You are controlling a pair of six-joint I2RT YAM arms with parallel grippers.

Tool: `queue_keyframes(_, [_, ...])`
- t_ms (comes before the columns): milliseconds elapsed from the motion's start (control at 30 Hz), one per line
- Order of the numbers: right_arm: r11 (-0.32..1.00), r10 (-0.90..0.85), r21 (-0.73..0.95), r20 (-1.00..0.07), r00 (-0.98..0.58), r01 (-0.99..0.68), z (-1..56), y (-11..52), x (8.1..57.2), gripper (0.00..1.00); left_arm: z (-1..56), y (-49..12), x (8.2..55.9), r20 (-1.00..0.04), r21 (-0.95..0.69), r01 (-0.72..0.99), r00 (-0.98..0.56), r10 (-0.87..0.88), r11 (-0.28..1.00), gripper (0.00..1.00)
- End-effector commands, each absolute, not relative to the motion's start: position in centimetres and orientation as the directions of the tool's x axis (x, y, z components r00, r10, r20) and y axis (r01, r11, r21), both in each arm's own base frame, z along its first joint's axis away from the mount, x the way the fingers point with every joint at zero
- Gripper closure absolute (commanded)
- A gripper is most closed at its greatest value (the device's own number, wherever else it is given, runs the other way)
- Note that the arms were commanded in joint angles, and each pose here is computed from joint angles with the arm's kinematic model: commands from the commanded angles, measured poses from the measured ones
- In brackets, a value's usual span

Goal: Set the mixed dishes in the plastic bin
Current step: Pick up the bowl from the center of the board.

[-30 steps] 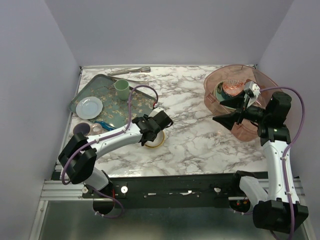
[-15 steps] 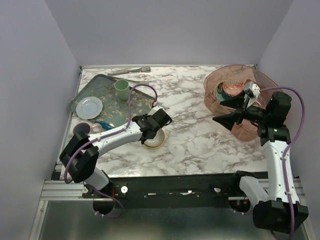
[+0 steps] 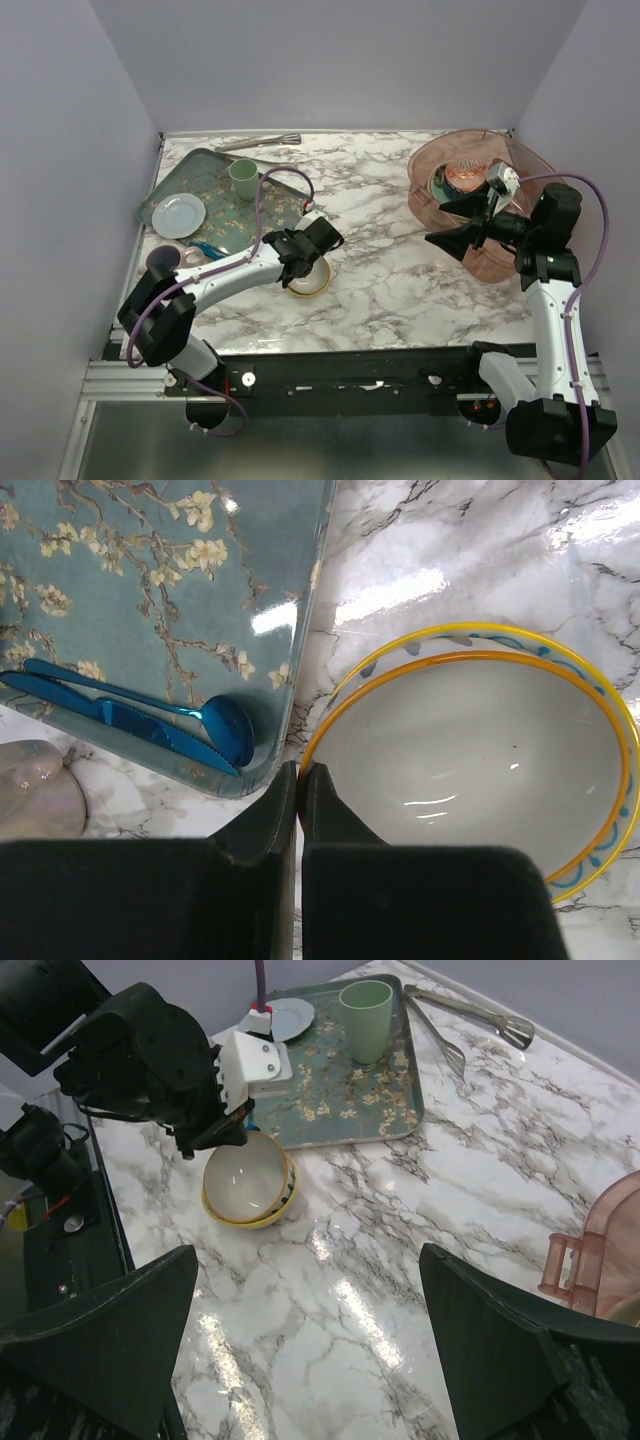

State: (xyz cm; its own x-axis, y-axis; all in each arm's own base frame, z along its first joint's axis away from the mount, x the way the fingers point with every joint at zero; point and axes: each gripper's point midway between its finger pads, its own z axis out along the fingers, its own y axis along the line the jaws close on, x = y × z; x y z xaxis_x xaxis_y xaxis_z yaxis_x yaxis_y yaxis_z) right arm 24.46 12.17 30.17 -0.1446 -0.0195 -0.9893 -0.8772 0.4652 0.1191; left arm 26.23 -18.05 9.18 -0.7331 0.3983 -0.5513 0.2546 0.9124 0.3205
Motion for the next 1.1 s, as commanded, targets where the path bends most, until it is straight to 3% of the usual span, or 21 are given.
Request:
queue_keyframes(0, [0.448, -0.023, 0.118, -0.989, -0.144, -0.886, 30.0, 12.4, 24.2, 0.0, 11.0, -18.4, 26.6, -0.607, 0.282, 0.235, -0.707, 0.362, 0.93, 1.0])
queue_keyframes(567, [0.439, -0.028, 0.115, -0.99, -0.141, -0.891, 29.9, 12.5, 24.1, 0.0, 16.3, -17.5, 25.4, -0.799, 0.054, 0.162, -0.584, 0.14, 0.985, 1.0])
queue_keyframes(800, [0.438, -0.032, 0.112, -0.99, -0.139, -0.892, 29.8, 12.5, 24.1, 0.01, 19.1, -17.6, 25.4, -0.876, -0.124, 0.134, -0.48, -0.045, 0.983, 1.0])
queue_keyframes(1067, [0.424, -0.05, 0.104, -0.989, -0.139, -0.9, 29.4, 13.0, 24.0, 0.0, 20.0, -18.3, 25.8, -0.878, -0.27, 0.089, -0.431, -0.208, 0.959, 1.0])
